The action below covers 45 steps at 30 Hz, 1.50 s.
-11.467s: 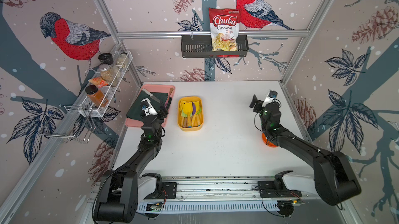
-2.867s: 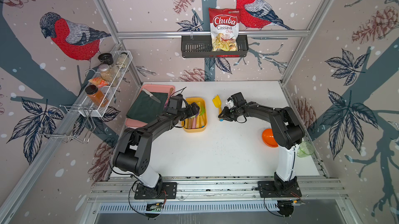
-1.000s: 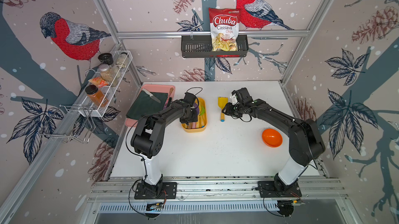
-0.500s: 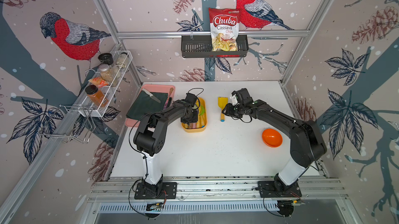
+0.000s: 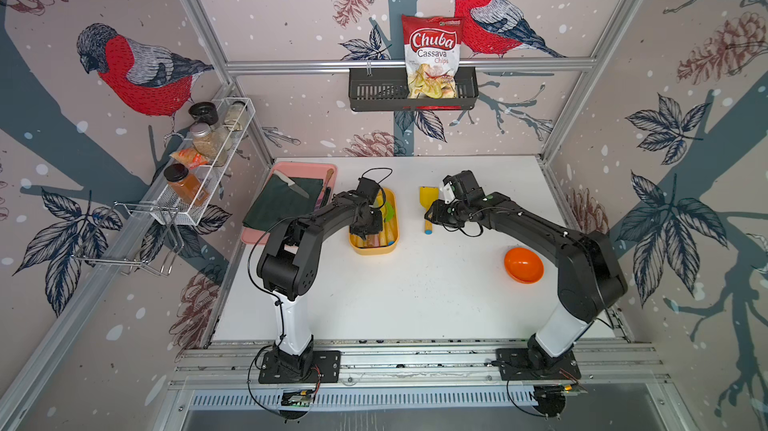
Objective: Take the shovel out of the storage box
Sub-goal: Pick up the shovel from the storage box.
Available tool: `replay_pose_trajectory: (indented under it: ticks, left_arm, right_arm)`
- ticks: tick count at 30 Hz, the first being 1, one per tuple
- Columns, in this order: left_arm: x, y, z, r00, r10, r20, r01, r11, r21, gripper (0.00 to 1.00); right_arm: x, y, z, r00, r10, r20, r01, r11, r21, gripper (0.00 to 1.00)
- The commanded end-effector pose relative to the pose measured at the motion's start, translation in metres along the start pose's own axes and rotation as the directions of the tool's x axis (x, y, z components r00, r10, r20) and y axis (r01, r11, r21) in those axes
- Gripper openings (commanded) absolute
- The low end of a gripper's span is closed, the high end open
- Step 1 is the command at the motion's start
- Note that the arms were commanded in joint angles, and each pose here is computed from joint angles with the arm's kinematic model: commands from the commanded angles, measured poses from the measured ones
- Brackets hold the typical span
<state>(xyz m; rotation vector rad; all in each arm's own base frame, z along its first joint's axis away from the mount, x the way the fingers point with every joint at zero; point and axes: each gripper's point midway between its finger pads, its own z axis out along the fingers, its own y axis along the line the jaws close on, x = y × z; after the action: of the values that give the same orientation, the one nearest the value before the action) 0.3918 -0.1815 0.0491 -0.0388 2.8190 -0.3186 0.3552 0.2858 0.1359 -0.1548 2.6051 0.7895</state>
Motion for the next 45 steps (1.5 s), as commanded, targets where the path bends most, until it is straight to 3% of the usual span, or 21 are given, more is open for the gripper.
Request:
replay_pose_trajectory:
  ticks: [1, 5, 9, 13, 17, 22, 28, 34, 41, 43, 45]
  left_arm:
    - [-0.021, -0.011, -0.021, 0.996, -0.024, 0.083, 0.017, 0.996, 0.082, 0.07]
    - [-0.042, -0.027, -0.049, 0.983, -0.096, 0.157, 0.053, 0.965, 0.258, 0.04]
    - [-0.054, -0.033, -0.070, 0.967, -0.145, 0.209, 0.065, 0.935, 0.350, 0.02]
    - [-0.054, -0.043, -0.087, 0.945, -0.242, 0.222, 0.087, 0.836, 0.542, 0.01]
    - [-0.053, -0.044, -0.096, 0.939, -0.248, 0.237, 0.078, 0.826, 0.558, 0.00]
    - [-0.050, -0.053, -0.117, 0.910, -0.326, 0.256, 0.069, 0.729, 0.681, 0.00]
    - [-0.044, -0.061, -0.119, 0.914, -0.345, 0.216, 0.074, 0.663, 0.745, 0.00]
    - [-0.040, -0.060, -0.117, 0.913, -0.351, 0.208, 0.080, 0.654, 0.752, 0.00]
    - [-0.036, -0.060, -0.116, 0.915, -0.349, 0.201, 0.082, 0.650, 0.756, 0.00]
    - [-0.035, -0.060, -0.115, 0.917, -0.346, 0.198, 0.083, 0.652, 0.754, 0.06]
    - [-0.035, -0.059, -0.115, 0.916, -0.347, 0.202, 0.082, 0.653, 0.753, 0.22]
  right_arm:
    - [-0.005, 0.032, 0.001, 0.997, -0.072, 0.017, 0.073, 0.996, -0.059, 0.45]
    - [0.003, 0.069, 0.011, 0.992, -0.128, -0.003, 0.127, 0.984, -0.126, 0.46]
    - [0.014, 0.100, 0.024, 0.987, -0.158, -0.034, 0.147, 0.964, -0.222, 0.49]
    - [0.021, 0.129, 0.029, 0.990, -0.135, -0.051, 0.105, 0.917, -0.385, 0.50]
    - [0.017, 0.138, 0.036, 0.991, -0.125, -0.052, 0.091, 0.900, -0.426, 0.51]
    - [0.021, 0.143, 0.047, 0.989, -0.115, -0.096, 0.055, 0.875, -0.480, 0.51]
    - [0.016, 0.152, 0.043, 0.991, -0.108, -0.075, 0.051, 0.844, -0.534, 0.49]
    - [0.020, 0.150, 0.049, 0.989, -0.108, -0.099, 0.040, 0.846, -0.531, 0.42]
    - [0.020, 0.144, 0.053, 0.989, -0.102, -0.105, 0.032, 0.853, -0.520, 0.25]
    - [0.021, 0.142, 0.054, 0.989, -0.100, -0.108, 0.030, 0.856, -0.516, 0.21]
    - [0.022, 0.139, 0.053, 0.990, -0.095, -0.108, 0.026, 0.858, -0.513, 0.17]
